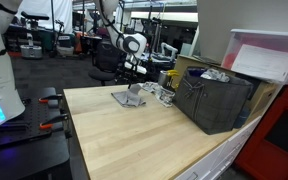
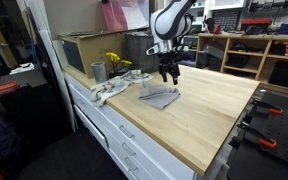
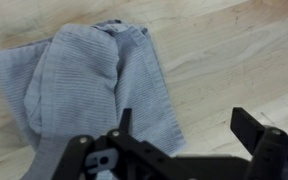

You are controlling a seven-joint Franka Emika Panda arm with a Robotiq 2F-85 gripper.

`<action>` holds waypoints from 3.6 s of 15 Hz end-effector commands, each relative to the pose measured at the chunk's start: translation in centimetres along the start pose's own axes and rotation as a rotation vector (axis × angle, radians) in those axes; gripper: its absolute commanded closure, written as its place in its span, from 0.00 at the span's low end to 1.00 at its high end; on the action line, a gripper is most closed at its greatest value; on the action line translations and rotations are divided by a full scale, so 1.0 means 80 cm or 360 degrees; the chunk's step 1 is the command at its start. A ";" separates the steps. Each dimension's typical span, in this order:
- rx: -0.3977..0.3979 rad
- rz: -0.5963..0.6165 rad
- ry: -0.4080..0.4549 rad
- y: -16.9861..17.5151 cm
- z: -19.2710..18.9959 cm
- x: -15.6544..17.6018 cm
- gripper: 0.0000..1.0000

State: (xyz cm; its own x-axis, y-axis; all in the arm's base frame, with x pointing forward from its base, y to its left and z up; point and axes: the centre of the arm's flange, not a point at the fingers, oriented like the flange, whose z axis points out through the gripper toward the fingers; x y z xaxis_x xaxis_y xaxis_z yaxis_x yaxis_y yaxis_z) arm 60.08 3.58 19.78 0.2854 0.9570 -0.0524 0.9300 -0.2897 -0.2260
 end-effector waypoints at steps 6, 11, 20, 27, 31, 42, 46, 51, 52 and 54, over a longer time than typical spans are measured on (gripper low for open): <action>0.0122 0.0070 -0.0001 0.024 0.074 0.020 0.00; 0.0118 0.0174 0.0093 0.052 0.079 0.027 0.00; 0.0176 0.0265 0.0035 0.057 0.095 0.023 0.27; 0.0043 0.0270 0.0041 0.067 0.059 0.014 0.77; 0.0029 0.0297 0.0026 0.055 0.077 0.014 1.00; -0.0009 0.0464 0.0025 0.000 0.133 0.029 0.31; 0.0021 0.0547 -0.0020 -0.013 0.167 0.031 0.65; -0.0048 0.0580 -0.0071 -0.021 0.150 0.027 0.99; -0.0070 0.0566 -0.0084 -0.024 0.140 0.020 1.00; -0.0108 0.0508 -0.0139 -0.030 0.119 -0.003 1.00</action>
State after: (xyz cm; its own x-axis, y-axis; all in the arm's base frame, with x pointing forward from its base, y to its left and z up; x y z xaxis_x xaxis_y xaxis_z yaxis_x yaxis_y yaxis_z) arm 58.05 6.60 8.88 0.5647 0.8106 -0.1548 0.7951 -0.5847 -0.1611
